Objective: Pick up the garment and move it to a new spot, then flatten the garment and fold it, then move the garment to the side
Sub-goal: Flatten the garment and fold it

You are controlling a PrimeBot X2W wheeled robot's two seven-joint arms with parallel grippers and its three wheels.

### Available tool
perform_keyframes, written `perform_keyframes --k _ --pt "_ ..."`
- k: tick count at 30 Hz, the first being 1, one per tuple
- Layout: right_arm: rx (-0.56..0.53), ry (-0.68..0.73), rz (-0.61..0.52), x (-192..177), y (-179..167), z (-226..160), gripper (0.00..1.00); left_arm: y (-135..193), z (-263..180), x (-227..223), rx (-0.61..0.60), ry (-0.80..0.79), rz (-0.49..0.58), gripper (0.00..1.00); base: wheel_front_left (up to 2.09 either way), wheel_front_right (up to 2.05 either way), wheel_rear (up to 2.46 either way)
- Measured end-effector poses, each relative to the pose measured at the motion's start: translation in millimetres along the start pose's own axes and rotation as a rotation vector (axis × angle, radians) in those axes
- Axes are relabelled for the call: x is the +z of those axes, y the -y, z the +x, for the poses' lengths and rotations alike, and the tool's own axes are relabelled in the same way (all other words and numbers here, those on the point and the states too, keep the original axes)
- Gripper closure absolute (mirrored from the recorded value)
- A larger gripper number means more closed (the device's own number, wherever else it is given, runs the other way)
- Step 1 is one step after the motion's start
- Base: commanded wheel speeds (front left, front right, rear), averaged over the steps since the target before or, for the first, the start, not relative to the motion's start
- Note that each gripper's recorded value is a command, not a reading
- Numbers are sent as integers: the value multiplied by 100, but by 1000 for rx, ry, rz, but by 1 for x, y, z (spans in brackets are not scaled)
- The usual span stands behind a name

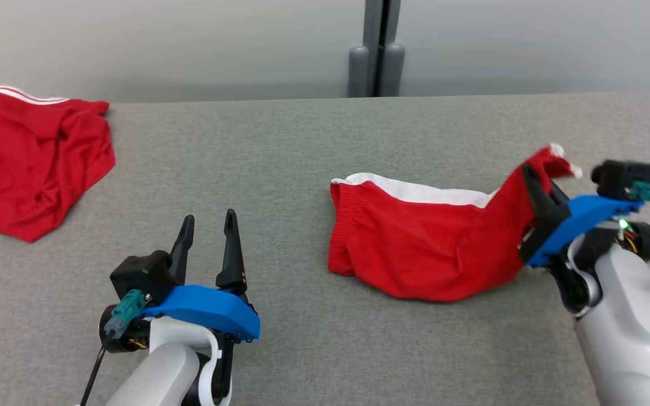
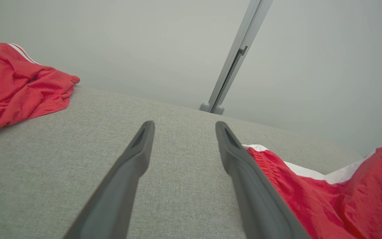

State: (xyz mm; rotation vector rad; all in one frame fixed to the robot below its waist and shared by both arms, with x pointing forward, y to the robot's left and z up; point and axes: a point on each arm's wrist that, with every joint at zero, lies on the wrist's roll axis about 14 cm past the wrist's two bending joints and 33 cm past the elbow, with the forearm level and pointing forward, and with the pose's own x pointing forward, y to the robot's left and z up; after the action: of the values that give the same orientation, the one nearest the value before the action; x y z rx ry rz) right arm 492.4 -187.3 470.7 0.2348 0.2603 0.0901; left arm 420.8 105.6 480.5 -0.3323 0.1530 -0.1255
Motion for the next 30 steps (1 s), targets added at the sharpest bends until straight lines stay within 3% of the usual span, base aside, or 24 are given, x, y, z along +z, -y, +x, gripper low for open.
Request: perform_keyframes --k 6,11,17,25,26,27,28,29,30 --pt "187 -6 -48 13 -81 19 100 -9 -8 3 32 13 -15 0 0 0 0" --pt "300 -109 -105 -15 -129 22 100 -15 -12 2 54 18 -32 0 0 0 0" --pt "375 -231 -175 -56 -156 20 100 -28 -16 -1 90 17 -36 0 0 0 0" --pt "396 -257 -210 -69 -162 20 100 -31 -17 -4 100 11 -45 0 0 0 0" --pt "398 -257 -212 -70 -163 19 90 -30 -17 -5 100 10 -45 0 0 0 0" --pt "402 -254 -217 -71 -164 18 21 -30 -17 -5 99 10 -45 0 0 0 0" --pt "409 -254 -219 -71 -166 17 21 -30 -17 -5 95 10 -44 0 0 0 0" --pt "417 -248 -218 -71 -169 15 0 -29 -17 -5 92 10 -43 0 0 0 0" --pt "423 -241 -217 -70 -172 13 0 -28 -17 -4 89 11 -42 0 0 0 0"
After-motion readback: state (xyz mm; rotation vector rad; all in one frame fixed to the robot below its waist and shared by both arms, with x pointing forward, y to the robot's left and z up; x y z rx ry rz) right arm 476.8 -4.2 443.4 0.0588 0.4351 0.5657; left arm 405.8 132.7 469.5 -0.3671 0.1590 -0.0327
